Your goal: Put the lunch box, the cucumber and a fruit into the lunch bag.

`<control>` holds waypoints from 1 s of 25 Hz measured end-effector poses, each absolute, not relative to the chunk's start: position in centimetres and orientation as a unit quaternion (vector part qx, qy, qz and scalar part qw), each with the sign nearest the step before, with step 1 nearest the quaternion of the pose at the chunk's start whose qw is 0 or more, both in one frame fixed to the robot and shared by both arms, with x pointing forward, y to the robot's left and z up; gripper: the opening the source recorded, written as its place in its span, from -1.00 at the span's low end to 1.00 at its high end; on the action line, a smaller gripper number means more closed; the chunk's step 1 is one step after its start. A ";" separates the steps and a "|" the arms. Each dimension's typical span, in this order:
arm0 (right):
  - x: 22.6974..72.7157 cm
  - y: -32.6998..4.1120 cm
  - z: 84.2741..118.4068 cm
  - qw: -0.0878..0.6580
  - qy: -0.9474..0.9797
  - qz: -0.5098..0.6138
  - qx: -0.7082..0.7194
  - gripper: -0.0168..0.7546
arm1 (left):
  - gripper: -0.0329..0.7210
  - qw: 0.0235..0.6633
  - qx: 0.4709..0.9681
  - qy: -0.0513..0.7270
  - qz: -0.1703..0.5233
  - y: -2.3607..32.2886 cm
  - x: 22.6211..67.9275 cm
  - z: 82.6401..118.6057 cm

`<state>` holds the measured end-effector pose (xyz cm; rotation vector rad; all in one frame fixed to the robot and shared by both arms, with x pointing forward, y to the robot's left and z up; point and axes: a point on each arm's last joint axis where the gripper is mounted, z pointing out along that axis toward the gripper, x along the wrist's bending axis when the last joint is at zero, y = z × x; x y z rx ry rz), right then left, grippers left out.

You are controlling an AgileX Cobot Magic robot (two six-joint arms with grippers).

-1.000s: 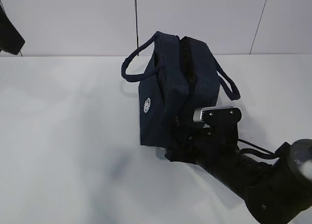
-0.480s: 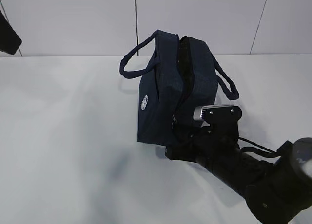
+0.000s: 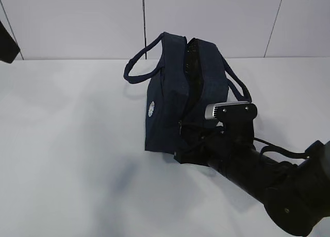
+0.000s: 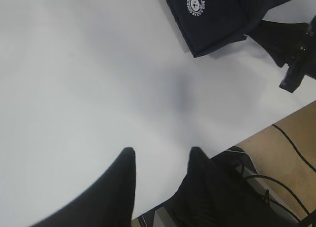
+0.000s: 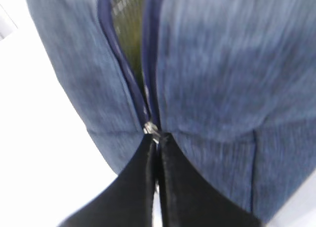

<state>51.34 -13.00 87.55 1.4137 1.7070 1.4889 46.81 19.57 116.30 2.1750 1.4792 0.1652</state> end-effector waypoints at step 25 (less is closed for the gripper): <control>50.6 -12.7 91.4 0.219 0.643 0.548 0.487 -0.96 | -0.19 0.213 0.805 0.553 -0.017 18.5 47.5 112.2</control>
